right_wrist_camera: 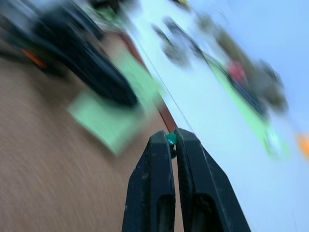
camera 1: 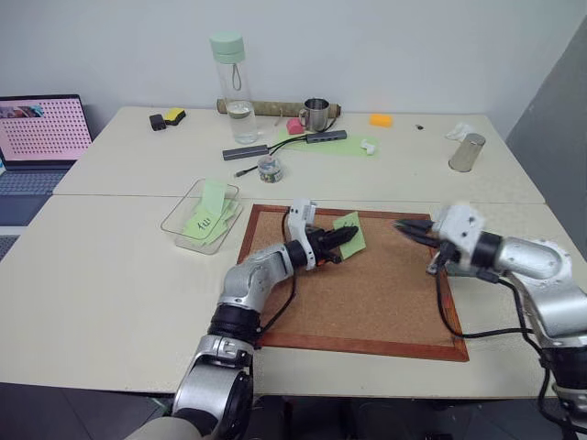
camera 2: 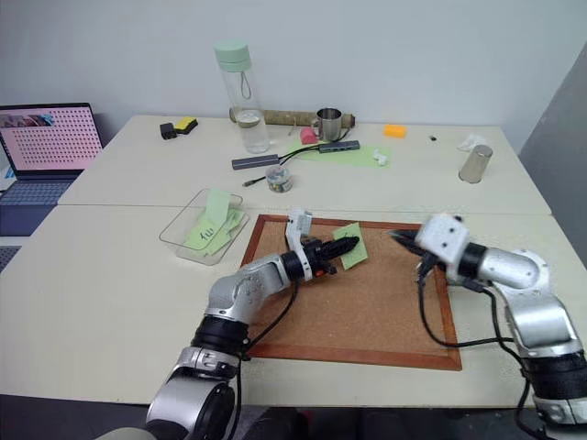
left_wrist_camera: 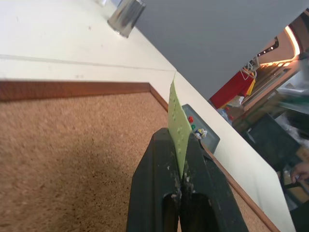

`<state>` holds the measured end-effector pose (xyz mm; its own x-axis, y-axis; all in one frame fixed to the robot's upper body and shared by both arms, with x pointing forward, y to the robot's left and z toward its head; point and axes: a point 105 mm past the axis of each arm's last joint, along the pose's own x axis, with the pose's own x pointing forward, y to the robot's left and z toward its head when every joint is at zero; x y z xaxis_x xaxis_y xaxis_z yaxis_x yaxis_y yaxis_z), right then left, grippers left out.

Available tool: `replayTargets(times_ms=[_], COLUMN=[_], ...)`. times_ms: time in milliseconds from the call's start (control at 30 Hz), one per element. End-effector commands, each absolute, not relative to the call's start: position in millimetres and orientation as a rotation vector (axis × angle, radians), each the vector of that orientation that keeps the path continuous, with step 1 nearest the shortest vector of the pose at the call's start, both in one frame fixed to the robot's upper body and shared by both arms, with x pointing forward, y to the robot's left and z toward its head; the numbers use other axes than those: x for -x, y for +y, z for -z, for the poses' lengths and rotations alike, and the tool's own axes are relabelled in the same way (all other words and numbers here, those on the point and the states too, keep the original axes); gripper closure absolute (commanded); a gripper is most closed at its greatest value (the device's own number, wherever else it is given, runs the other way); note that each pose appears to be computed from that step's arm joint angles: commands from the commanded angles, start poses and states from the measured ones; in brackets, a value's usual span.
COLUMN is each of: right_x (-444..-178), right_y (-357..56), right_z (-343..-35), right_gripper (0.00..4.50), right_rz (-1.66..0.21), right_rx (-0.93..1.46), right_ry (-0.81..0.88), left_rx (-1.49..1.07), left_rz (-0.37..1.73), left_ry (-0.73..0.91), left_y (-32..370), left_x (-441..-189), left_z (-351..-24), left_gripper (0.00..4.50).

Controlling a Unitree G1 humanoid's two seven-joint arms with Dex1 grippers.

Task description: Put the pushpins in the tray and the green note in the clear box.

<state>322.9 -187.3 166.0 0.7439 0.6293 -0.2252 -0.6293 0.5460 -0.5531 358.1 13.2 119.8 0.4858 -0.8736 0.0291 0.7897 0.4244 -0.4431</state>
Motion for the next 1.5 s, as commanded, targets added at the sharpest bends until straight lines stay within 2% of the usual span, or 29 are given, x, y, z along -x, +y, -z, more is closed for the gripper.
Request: replayTargets(times_ms=[33,100,300,367,400,667,867,933,1067,1233,1367,1500], right_x=[-331.0,-332.3,-334.7,-336.3,-336.8,-338.3,-335.3,-328.8,-308.4,-281.0,-276.0,-276.4], right_y=[-236.4,-252.8,-272.8,-277.1,-277.9,-279.5,-267.1,-248.2,-203.8,-138.9,-116.1,-109.9], right_z=[-157.1,-145.5,-120.5,-116.2,-115.2,-118.9,-150.8,-166.4,-198.8,-244.0,-252.1,-241.1], right_gripper=[4.50,4.50,4.50,3.98,3.89,2.20,0.89,0.49,0.49,0.49,0.49,0.49], right_rz=[-0.486,-0.404,-0.310,-0.295,-0.294,-0.292,-0.376,-0.515,-0.791,-1.106,-1.202,-1.233], right_rx=[0.565,0.502,0.414,0.407,0.405,0.427,0.462,0.517,0.559,0.466,0.453,0.479], right_ry=[0.134,0.207,0.333,0.352,0.357,0.347,0.252,0.182,0.037,-0.090,-0.101,-0.071], left_rx=[0.317,0.290,0.270,0.261,0.257,0.239,0.198,0.171,0.102,-0.013,-0.080,-0.163], left_rz=[1.132,1.131,1.117,1.112,1.109,1.094,1.027,0.959,0.824,0.603,0.431,0.355], left_ry=[0.117,0.104,0.091,0.089,0.086,0.048,-0.024,-0.057,-0.065,-0.082,-0.084,-0.063], left_y=[10.9,13.9,20.9,22.2,22.8,29.0,51.3,71.8,114.5,174.8,214.2,232.3], left_x=[-340.5,-336.5,-333.5,-333.4,-333.5,-329.5,-325.5,-324.2,-321.3,-331.3,-349.1,-361.9], left_z=[-142.4,-144.5,-147.6,-147.6,-147.8,-156.9,-176.6,-186.5,-193.6,-206.4,-214.2,-211.8], left_gripper=[4.46,4.46,4.46,4.50,4.50,4.50,4.50,4.50,4.50,4.50,4.50,4.50])
